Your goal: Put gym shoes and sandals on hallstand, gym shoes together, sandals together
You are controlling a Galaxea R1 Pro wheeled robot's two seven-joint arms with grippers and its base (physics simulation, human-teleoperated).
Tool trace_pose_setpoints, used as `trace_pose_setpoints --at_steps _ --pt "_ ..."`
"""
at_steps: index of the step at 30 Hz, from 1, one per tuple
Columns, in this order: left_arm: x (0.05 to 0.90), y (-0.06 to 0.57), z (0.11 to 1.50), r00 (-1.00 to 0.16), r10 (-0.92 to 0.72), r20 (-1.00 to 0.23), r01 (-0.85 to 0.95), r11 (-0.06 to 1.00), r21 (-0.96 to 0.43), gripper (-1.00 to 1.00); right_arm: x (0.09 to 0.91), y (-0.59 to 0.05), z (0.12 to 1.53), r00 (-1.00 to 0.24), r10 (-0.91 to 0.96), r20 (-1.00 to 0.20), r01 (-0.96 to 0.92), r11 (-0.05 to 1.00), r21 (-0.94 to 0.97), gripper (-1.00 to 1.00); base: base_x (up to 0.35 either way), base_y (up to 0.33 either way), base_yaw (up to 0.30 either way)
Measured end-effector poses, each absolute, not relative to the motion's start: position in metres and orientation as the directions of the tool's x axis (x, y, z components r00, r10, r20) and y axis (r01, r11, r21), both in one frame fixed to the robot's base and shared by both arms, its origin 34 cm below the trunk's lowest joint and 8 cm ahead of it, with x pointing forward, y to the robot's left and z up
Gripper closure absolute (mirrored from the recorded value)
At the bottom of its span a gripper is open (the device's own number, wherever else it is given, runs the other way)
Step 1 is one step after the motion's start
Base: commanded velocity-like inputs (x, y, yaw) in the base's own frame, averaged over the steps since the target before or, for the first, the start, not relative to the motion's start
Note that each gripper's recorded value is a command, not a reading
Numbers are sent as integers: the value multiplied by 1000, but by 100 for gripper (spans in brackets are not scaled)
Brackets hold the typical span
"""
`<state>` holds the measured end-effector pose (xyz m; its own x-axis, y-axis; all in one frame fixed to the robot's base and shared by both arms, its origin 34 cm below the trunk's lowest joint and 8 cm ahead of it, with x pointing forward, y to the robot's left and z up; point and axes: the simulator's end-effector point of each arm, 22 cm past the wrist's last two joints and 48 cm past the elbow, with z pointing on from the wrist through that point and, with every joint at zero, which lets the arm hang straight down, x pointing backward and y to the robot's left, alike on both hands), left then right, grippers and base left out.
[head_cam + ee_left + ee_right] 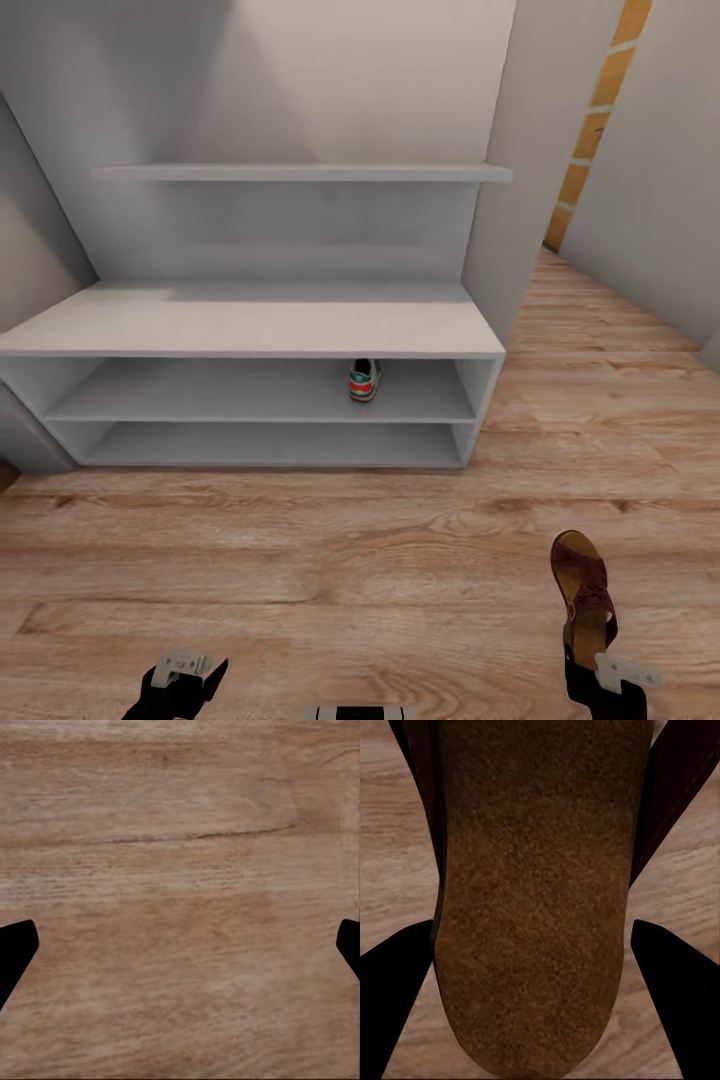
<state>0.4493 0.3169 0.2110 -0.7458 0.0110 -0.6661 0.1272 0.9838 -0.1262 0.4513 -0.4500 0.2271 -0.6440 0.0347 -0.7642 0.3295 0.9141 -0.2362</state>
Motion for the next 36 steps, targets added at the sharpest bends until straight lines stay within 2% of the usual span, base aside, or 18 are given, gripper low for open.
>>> trace_pose_setpoints --at_steps 36 --pt "450 319 212 -744 7 -668 121 985 -125 -100 452 -450 227 -643 34 -765 330 914 -236 100 -5 302 0"
